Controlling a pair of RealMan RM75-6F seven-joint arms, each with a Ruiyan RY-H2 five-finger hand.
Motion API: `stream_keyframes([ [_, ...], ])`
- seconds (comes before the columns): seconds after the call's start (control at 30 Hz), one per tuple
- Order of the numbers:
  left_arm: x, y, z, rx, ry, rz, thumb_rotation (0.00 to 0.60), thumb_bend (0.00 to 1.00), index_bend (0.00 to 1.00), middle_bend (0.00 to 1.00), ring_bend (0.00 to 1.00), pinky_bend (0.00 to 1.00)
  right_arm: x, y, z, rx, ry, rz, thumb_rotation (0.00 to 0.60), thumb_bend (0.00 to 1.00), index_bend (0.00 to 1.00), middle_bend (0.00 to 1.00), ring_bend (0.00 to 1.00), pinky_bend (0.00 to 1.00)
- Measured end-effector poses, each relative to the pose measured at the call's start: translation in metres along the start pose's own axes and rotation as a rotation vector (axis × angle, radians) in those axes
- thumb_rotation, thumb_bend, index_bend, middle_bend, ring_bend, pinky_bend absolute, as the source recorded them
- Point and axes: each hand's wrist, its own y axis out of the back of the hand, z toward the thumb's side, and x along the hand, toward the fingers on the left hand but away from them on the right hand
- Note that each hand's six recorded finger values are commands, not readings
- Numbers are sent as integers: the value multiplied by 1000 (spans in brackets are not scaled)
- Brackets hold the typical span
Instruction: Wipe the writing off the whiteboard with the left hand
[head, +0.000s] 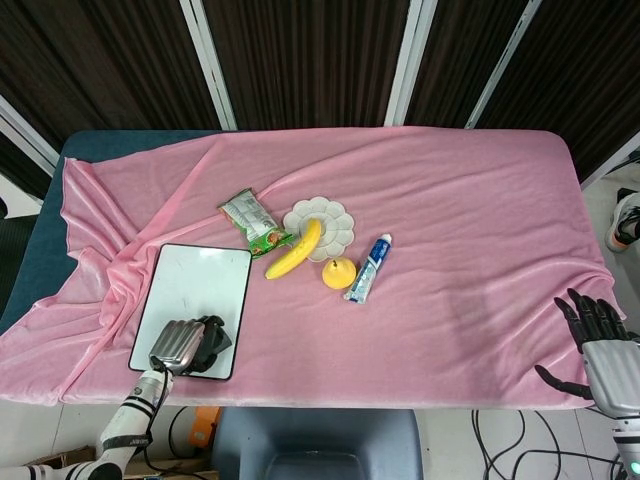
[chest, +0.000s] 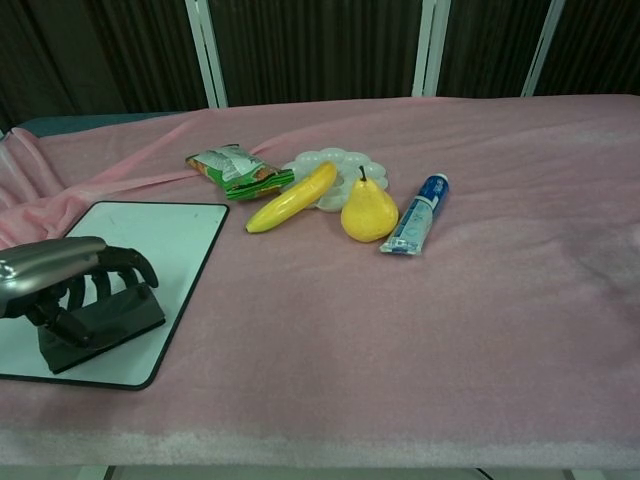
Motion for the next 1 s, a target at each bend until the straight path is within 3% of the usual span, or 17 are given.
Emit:
stream_keyframes([
  [0.23, 9, 44, -20, -44, 54, 172, 600, 725, 625, 681, 690, 861, 1, 0, 1, -6, 8, 0, 600, 337, 0, 0, 0, 4],
  [0.5, 38, 76, -92, -29, 279, 259, 600, 695, 638, 695, 687, 726, 2, -1, 2, 3, 8, 1, 600, 337, 0, 0, 0, 4],
  [0.67, 54, 86, -137, -36, 399, 295, 600, 650, 636, 685, 633, 643, 2, -1, 2, 4, 11, 3, 600, 337, 0, 0, 0, 4],
  [0.77, 61, 87, -161, -27, 457, 309, 600, 567, 577, 597, 519, 548, 3, 0, 2, 2, 12, -2, 600, 337, 0, 0, 0, 4],
  [0.87, 68, 81, -178, -23, 491, 286, 600, 508, 436, 429, 362, 429, 3, 0, 1, 0, 14, 2, 600, 337, 0, 0, 0, 4],
  [1.0, 75, 64, -178, -52, 464, 224, 600, 476, 228, 179, 149, 353, 3, 0, 2, -1, 16, 1, 600, 337, 0, 0, 0, 4],
])
